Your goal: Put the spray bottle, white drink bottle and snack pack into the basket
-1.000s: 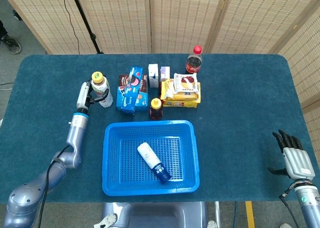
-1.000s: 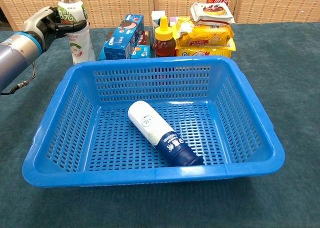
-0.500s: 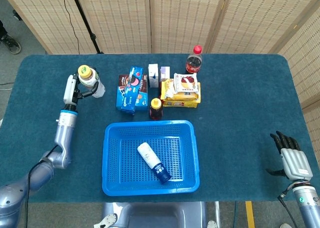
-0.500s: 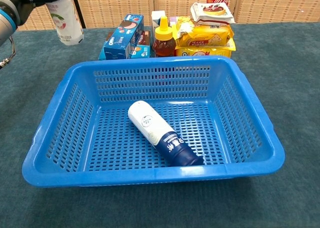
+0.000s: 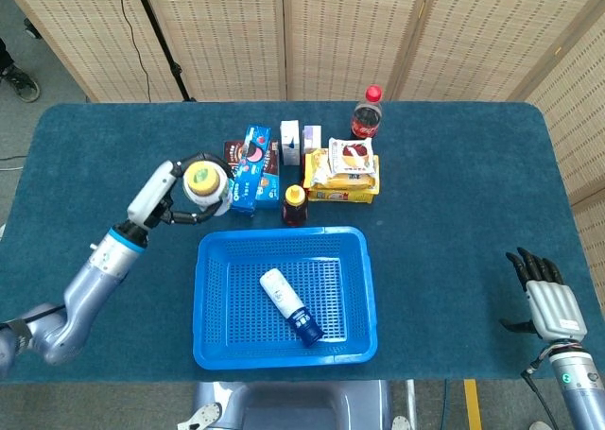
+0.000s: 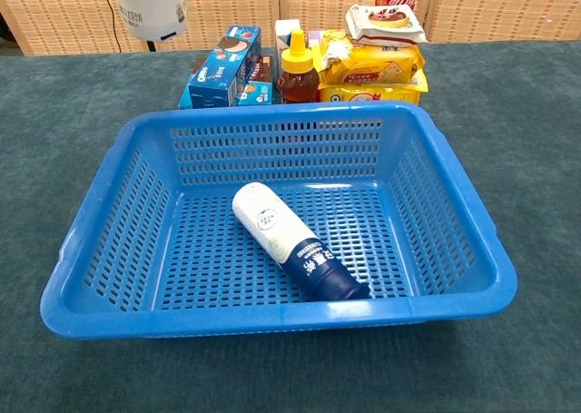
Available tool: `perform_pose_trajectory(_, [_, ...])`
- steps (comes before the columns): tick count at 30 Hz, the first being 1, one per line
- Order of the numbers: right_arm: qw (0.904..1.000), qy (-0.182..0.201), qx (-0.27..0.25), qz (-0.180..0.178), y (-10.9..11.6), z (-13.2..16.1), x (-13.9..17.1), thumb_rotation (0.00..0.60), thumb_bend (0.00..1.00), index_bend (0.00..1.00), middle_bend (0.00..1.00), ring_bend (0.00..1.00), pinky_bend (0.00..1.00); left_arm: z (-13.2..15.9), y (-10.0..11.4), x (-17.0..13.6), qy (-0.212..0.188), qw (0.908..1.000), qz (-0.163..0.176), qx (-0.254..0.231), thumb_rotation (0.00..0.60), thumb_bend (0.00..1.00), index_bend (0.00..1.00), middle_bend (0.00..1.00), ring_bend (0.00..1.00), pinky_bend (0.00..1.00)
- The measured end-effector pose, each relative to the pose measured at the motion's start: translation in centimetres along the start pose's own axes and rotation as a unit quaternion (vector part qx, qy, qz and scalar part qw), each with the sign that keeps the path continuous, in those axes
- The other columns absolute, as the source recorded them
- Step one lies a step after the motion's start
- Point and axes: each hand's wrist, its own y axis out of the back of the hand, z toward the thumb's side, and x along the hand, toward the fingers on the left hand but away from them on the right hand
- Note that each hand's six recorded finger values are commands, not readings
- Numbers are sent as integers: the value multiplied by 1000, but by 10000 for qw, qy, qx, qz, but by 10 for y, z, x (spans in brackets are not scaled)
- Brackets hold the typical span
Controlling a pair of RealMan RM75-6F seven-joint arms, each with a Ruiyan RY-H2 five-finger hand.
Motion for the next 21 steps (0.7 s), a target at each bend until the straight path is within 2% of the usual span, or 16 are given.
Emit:
perform_pose_trajectory(3, [10000, 3, -8, -7, 1, 0, 0, 600, 0, 0, 0, 0, 0, 17, -19, -9, 41, 9979, -455, 456, 600, 878, 778, 636, 565, 608])
perform_pose_trajectory(6, [10000, 11, -11, -6, 1, 0, 0, 600, 0, 0, 0, 0, 0, 21, -38, -13, 162, 9902, -868, 1081, 600, 875, 778, 636, 565, 608])
perform_pose_trajectory(11, [10000, 13, -23, 1, 1, -1, 0, 600, 0, 0, 0, 0, 0, 13, -65, -11, 350, 9757, -1238, 1773, 600, 863, 774, 636, 562, 608])
perform_pose_trajectory(13, [10000, 9, -24, 1, 1, -1, 0, 600, 0, 0, 0, 0, 0, 5, -84, -6, 450, 9715, -1379, 1876, 600, 846, 770, 636, 560, 608])
perform_pose_trajectory(18, [10000, -9, -27, 26, 0, -3, -1, 600, 0, 0, 0, 0, 0, -16, -139, 3, 713, 9653, -1759, 1794, 600, 835, 767, 636, 559, 608])
perform_pose_trajectory(21, [10000, -22, -31, 36, 0, -4, -1, 600, 0, 0, 0, 0, 0, -28, -162, 8, 862, 9607, -1915, 1814, 600, 829, 747, 634, 549, 608])
